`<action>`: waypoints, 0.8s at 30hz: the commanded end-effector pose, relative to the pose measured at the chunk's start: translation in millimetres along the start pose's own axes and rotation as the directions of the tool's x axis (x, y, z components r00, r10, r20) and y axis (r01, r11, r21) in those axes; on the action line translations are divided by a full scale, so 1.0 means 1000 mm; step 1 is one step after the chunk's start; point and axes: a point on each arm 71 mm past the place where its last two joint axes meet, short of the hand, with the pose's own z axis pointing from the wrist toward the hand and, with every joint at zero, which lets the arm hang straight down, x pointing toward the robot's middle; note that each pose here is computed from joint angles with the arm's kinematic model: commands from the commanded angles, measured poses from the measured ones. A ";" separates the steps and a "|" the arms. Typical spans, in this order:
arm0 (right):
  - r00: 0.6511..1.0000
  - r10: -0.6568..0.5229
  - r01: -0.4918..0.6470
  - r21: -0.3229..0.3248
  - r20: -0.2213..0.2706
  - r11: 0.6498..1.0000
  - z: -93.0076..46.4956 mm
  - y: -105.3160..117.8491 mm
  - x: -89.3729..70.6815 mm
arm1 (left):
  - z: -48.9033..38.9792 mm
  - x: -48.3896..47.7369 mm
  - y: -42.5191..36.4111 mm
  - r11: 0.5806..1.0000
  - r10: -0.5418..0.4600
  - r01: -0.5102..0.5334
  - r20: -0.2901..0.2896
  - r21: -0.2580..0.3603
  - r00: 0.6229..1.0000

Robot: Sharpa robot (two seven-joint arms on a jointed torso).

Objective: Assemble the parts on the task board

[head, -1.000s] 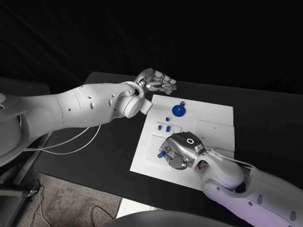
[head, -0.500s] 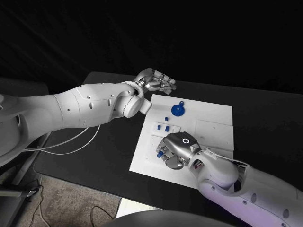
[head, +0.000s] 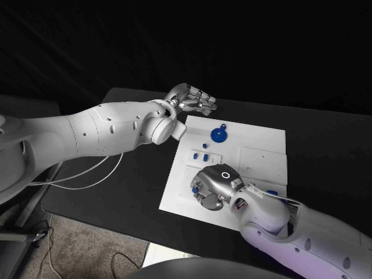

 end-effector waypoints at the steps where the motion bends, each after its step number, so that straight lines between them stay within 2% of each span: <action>1: 1.000 0.024 -0.024 0.008 -0.005 1.000 -0.002 -0.002 0.003 | 0.0003 0.0021 -0.0015 1.000 -0.010 0.010 -0.014 0.005 1.000; 8: 0.998 0.053 -0.054 0.010 0.042 0.999 -0.004 -0.005 0.000 | -0.0001 0.0012 -0.0012 1.000 -0.009 0.009 -0.013 0.004 1.000; 16: 0.987 0.106 -0.106 -0.003 0.125 0.994 -0.013 -0.006 -0.010 | -0.0007 -0.0003 -0.0007 1.000 -0.009 0.009 -0.010 0.002 1.000; 24: 0.961 0.184 -0.183 -0.024 0.206 0.983 -0.025 -0.007 -0.028 | -0.0012 -0.0017 -0.0002 1.000 -0.008 0.008 -0.009 0.000 1.000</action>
